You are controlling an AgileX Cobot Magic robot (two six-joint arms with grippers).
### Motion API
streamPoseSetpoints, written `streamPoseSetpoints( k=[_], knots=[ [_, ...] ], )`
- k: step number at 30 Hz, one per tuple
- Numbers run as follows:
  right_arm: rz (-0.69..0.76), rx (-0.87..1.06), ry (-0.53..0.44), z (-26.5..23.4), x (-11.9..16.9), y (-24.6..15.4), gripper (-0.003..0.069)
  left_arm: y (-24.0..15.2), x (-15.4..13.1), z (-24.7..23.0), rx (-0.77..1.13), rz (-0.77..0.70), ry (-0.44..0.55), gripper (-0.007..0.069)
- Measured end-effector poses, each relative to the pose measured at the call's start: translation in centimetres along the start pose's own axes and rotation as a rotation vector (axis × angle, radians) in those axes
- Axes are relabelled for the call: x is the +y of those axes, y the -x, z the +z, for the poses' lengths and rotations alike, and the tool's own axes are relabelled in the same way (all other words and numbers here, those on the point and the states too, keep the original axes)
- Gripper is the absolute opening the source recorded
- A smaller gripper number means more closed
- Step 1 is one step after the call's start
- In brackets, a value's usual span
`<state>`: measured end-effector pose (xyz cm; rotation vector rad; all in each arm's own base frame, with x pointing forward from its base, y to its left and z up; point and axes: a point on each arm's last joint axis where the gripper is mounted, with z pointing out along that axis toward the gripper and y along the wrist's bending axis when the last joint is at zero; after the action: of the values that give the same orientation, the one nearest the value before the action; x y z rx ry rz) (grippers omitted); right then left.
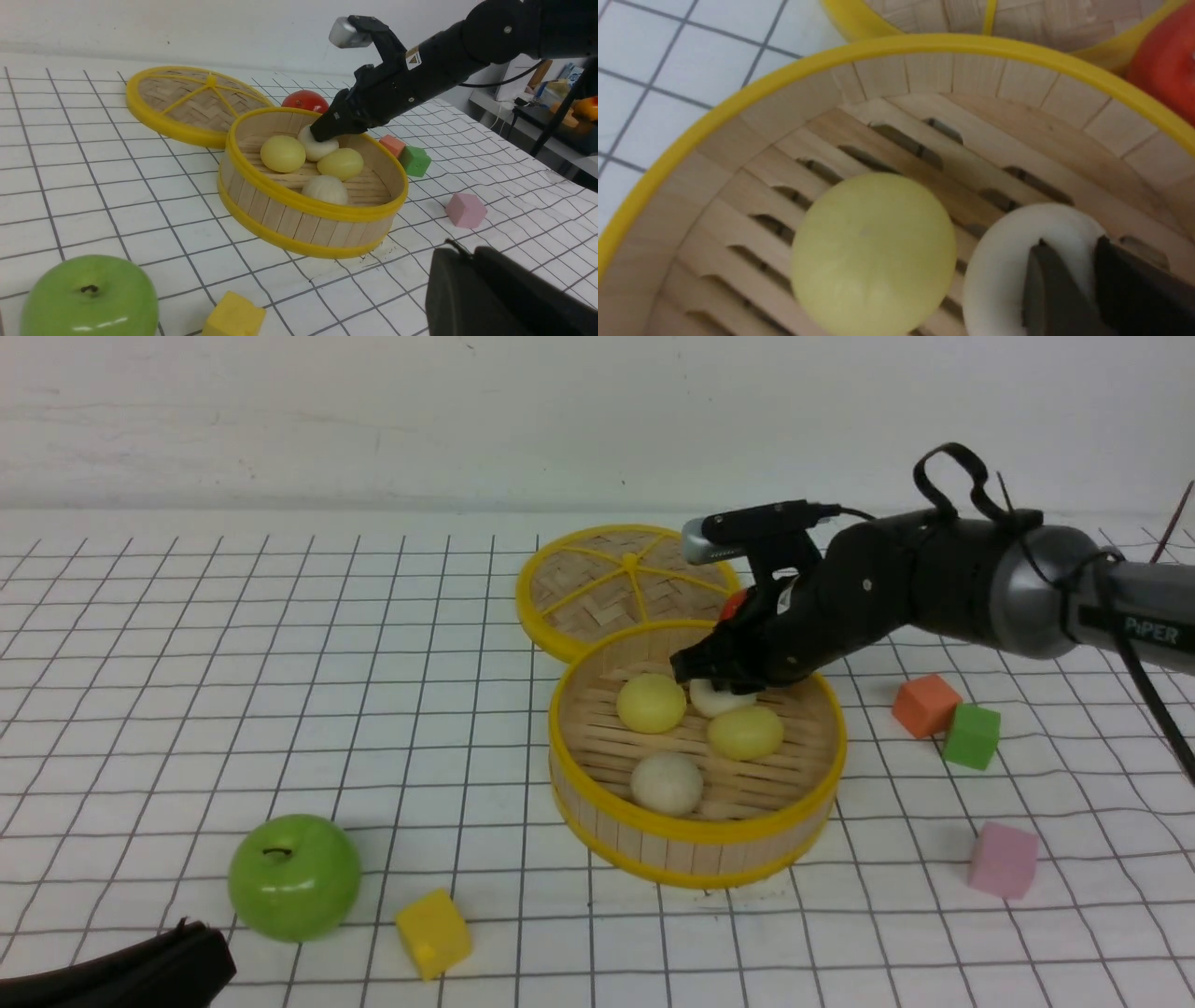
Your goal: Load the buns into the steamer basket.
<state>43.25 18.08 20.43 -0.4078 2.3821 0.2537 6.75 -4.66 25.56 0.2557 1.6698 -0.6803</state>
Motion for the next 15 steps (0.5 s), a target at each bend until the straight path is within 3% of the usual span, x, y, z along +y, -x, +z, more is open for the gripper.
streamPoseSetpoints(
  k=[1,3,8,11,15],
  knots=[
    [-0.001,0.0,0.0,0.0,0.0,0.0,0.0202,0.0,0.0,0.0,0.0,0.0,0.0,0.0036],
    [-0.012,0.002,-0.004,-0.6,0.0,0.2,0.0315,0.0,0.0,0.0,0.0,0.0,0.0,0.0038],
    [-0.017,0.055,0.0,-5.1,0.3,1.2,0.0442,0.0,0.0,0.0,0.0,0.0,0.0,0.0038],
    [0.01,0.069,0.002,-11.2,0.6,2.3,0.0451,0.0,0.0,0.0,0.0,0.0,0.0,0.0038],
    [0.057,0.125,-0.015,-18.1,0.7,1.6,0.0375,0.0,0.0,0.0,0.0,0.0,0.0,0.0038]
  ],
)
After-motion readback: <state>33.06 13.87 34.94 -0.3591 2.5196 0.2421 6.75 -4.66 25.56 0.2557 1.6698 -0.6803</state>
